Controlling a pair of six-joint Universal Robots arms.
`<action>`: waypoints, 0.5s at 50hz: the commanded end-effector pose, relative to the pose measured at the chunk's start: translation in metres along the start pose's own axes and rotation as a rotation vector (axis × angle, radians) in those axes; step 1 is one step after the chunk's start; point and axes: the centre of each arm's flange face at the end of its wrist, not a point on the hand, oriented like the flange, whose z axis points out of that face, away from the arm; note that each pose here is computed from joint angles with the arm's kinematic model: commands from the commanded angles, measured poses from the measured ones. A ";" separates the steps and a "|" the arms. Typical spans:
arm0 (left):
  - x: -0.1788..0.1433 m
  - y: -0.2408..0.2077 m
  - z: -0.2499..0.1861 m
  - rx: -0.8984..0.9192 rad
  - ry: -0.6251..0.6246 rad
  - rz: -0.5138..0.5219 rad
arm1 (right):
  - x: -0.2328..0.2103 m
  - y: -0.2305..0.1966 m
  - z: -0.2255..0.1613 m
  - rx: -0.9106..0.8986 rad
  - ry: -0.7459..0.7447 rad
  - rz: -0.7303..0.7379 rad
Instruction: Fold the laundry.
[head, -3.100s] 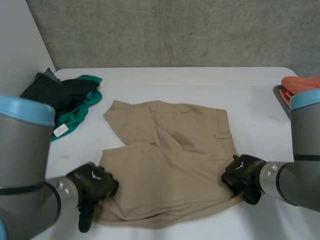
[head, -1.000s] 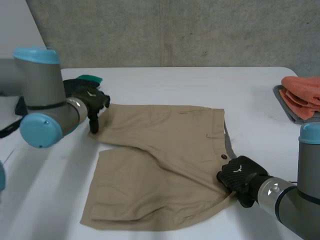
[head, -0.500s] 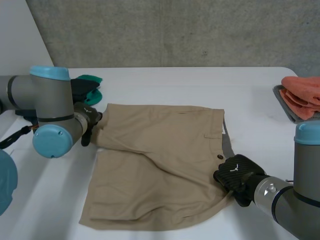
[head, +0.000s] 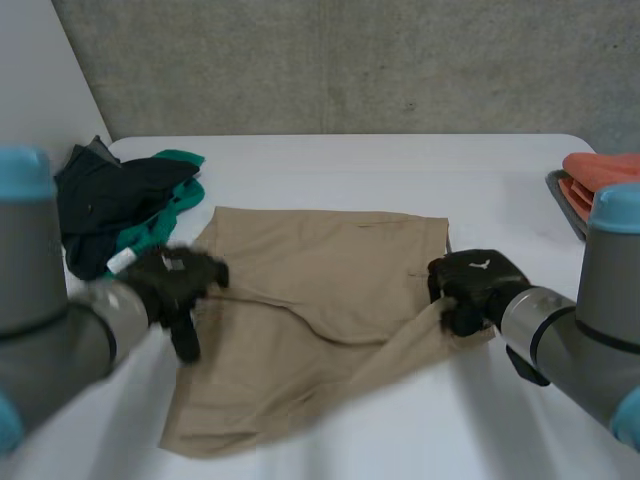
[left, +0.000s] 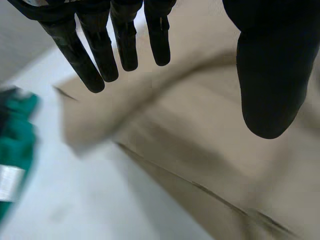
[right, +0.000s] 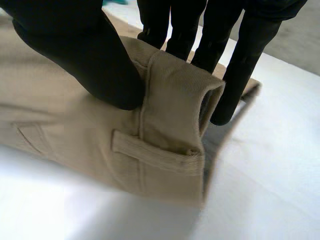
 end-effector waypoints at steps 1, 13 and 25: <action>0.034 0.045 -0.011 -0.135 0.091 0.038 | 0.021 0.001 0.004 -0.023 0.101 0.050; 0.046 0.053 0.009 -0.131 0.099 0.065 | 0.022 0.006 -0.004 -0.031 0.102 0.046; 0.043 0.061 0.005 -0.160 0.058 0.171 | -0.001 0.035 -0.051 -0.250 -0.191 -0.513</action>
